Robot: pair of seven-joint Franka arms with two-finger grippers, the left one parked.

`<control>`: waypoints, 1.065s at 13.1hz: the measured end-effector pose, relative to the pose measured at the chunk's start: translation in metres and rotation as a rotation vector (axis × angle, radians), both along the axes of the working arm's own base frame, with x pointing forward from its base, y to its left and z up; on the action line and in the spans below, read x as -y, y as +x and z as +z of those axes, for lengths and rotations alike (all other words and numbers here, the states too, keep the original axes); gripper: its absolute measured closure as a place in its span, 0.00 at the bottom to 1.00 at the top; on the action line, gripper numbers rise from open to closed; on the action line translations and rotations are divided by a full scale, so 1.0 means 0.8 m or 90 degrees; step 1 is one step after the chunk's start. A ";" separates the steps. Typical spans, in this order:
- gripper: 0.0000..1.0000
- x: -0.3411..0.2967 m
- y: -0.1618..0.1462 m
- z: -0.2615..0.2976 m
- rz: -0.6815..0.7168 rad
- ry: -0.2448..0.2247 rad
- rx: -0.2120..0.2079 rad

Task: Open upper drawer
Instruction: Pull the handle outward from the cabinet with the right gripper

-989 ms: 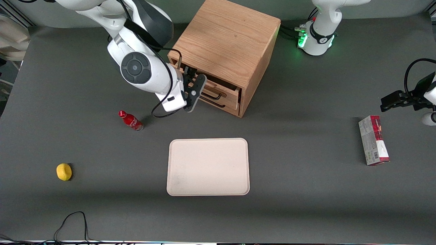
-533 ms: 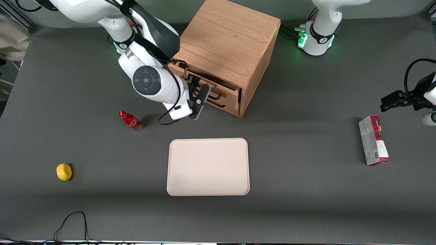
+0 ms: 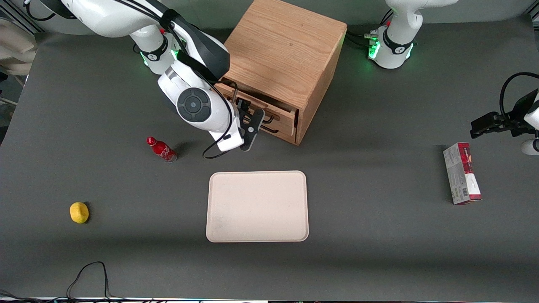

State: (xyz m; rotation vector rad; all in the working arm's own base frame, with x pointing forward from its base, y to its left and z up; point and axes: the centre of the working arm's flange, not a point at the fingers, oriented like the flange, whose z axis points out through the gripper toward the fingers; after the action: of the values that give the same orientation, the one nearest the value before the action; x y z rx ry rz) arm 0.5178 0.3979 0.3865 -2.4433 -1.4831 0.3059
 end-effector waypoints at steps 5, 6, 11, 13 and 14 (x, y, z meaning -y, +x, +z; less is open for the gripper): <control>0.00 0.010 0.019 -0.004 0.019 0.007 0.030; 0.00 0.018 0.028 -0.001 0.017 0.009 0.038; 0.00 0.073 0.086 0.004 -0.025 0.007 0.066; 0.00 0.092 0.108 0.004 -0.040 0.008 0.075; 0.00 0.105 0.119 0.005 -0.052 0.005 0.080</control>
State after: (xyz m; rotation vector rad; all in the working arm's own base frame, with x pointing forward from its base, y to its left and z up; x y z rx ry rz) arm 0.6128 0.3141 0.3903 -2.5514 -1.4244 0.1317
